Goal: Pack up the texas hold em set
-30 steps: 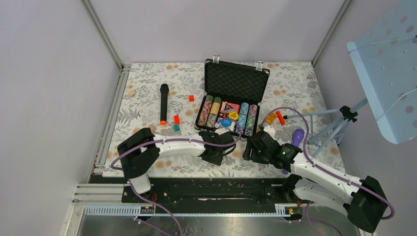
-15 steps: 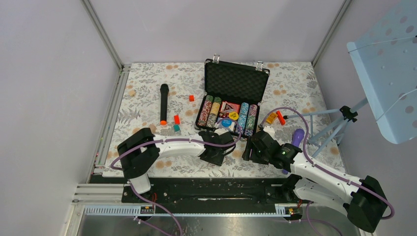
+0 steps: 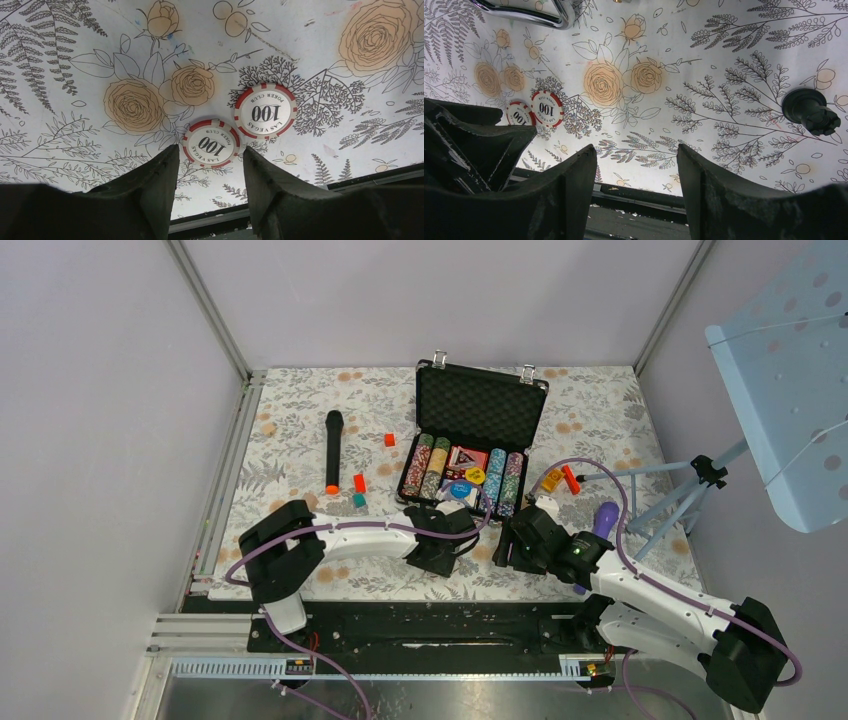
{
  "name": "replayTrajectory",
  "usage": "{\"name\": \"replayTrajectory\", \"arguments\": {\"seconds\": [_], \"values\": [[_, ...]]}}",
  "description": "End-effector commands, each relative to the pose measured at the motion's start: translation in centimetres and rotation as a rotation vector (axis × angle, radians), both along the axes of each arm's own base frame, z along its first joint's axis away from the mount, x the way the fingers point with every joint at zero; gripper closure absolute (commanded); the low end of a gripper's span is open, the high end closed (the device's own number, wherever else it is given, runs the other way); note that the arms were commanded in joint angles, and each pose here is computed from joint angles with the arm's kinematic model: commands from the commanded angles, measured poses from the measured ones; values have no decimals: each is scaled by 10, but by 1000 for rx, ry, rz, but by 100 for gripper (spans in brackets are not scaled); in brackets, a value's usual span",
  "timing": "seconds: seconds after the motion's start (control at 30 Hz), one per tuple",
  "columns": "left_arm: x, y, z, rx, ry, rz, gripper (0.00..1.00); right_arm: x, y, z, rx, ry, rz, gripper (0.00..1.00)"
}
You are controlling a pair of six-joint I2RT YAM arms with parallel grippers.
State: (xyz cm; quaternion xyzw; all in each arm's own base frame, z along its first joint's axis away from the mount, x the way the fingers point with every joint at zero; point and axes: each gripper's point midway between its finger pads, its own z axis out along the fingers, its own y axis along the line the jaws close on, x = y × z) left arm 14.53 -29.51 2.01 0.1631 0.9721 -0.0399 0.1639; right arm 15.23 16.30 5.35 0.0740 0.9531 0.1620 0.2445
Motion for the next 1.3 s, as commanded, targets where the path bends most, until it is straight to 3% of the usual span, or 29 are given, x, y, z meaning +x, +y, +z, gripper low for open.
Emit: {"name": "replayTrajectory", "arguments": {"seconds": [0.0, 0.5, 1.27], "values": [[1, -1, -4, 3, -13, 5, 51, 4, 0, 0, 3, -9, -8, 33], [-4, 0, -11, -16, 5, -6, 57, 4, 0, 0, 3, -8, -6, 33], [-3, -11, 7, -107, -19, -51, 58, 4, 3, 1, 0, -1, 3, 33]]}}
